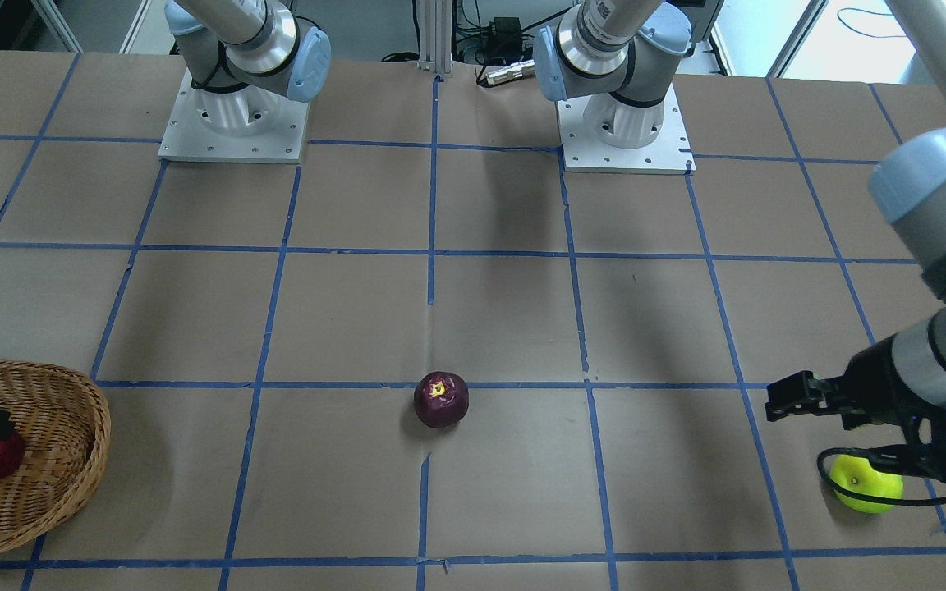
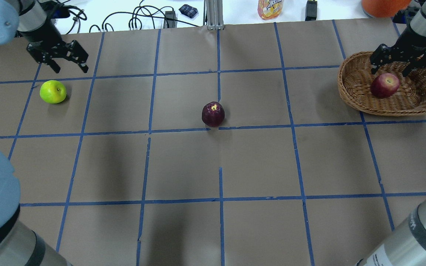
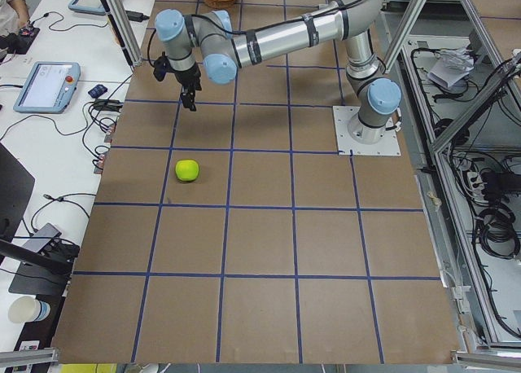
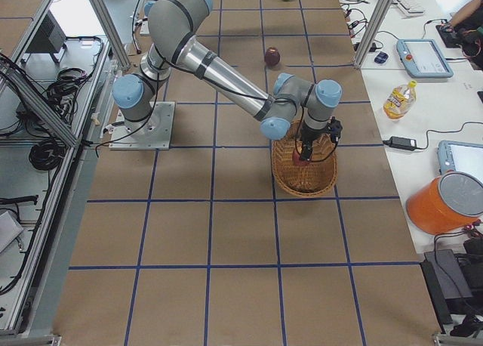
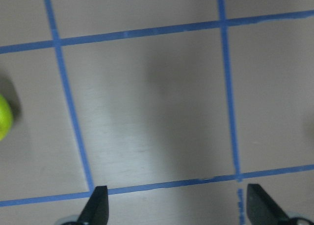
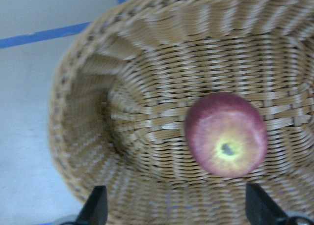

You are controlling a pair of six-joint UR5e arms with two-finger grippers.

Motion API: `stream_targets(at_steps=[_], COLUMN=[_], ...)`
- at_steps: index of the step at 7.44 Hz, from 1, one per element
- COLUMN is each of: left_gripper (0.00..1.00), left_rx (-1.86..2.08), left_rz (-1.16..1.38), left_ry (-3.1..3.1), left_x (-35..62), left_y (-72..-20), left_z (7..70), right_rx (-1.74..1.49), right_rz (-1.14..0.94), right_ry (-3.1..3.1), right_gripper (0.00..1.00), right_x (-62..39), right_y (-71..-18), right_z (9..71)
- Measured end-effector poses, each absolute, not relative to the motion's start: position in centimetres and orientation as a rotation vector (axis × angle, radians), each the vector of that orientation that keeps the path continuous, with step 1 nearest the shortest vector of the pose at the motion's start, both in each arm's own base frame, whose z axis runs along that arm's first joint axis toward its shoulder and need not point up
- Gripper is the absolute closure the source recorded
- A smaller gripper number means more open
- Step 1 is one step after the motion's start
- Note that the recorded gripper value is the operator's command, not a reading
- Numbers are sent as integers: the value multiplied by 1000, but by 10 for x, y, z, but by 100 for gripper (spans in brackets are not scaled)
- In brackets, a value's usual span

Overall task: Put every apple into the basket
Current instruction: 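Grasp the purple apple with right gripper while left grasps green apple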

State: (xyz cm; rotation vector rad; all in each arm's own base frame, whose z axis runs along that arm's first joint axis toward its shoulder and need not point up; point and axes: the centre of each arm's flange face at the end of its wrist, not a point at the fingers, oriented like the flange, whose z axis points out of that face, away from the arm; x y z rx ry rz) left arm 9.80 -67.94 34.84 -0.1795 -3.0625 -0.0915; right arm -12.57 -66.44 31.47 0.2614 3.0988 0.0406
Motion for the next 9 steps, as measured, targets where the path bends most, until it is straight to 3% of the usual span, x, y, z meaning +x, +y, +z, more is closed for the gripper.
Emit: stream_targets(at_steps=[4,7,9], left_gripper=[0,0,0], left_rx=[-301,-279,-266], left_rz=[-12,45,83], left_ry=[-2963,-2888,-2864], left_x=[243,264,264], left_y=[-677,-683,-689], left_z=[277,236,220], right_rx=[538,695,739], right_rz=[51,23,23], right_ry=[3007,2976,2959], right_gripper=[0,0,0], right_x=[149,311,357], right_y=[-646,-613,-604], right_z=[349,306,273])
